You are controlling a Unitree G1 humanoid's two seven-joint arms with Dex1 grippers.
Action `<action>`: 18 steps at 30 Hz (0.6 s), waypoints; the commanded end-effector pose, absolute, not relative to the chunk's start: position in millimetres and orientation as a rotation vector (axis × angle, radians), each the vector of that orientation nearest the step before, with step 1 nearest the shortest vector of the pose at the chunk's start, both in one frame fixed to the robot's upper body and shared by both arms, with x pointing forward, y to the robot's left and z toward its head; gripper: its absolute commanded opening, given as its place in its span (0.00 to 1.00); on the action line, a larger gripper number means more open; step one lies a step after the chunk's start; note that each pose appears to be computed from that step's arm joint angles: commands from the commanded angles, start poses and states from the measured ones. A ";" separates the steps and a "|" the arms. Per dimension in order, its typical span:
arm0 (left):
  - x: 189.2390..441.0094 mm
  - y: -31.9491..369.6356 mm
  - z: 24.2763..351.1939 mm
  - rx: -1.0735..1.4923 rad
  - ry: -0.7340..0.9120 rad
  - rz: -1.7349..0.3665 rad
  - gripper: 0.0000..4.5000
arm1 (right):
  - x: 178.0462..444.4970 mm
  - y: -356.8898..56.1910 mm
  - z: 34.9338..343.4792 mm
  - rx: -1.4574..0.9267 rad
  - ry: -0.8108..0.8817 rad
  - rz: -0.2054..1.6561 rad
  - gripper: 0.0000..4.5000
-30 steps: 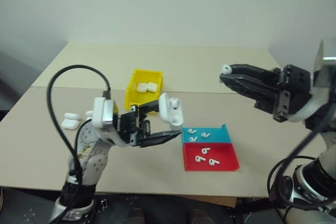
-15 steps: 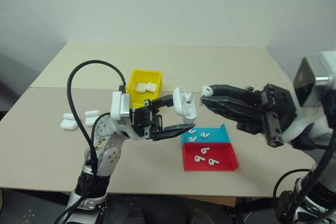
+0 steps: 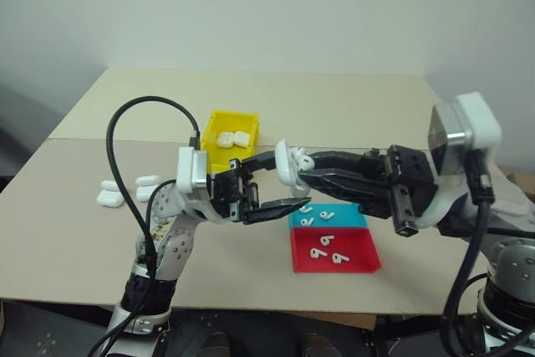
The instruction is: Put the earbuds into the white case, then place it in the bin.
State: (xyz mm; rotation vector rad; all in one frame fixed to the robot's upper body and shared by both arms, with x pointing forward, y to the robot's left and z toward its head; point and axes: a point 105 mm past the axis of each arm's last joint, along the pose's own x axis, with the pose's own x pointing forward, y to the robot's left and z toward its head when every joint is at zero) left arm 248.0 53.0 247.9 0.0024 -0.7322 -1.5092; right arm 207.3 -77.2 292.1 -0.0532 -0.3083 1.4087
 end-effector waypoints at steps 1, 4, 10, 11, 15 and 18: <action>244.1 53.2 254.9 0.025 -0.779 -1.504 0.61 | 204.6 -78.1 294.5 -0.079 -0.341 1.411 0.14; 243.7 53.5 254.1 0.024 -0.780 -1.504 0.61 | 206.2 -78.0 291.3 -0.089 -0.333 1.404 0.14; 245.2 53.3 252.8 0.033 -0.782 -1.498 0.61 | 203.4 -77.9 288.9 -0.117 -0.338 1.420 0.34; 245.3 53.4 252.8 0.033 -0.783 -1.498 0.61 | 204.0 -77.6 288.4 -0.135 -0.339 1.410 0.44; 245.2 53.7 253.0 0.032 -0.785 -1.496 0.61 | 207.7 -78.3 286.0 -0.156 -0.329 1.386 0.51; 245.1 54.8 251.9 0.039 -0.784 -1.500 0.61 | 207.4 -80.9 286.0 -0.180 -0.341 1.379 0.51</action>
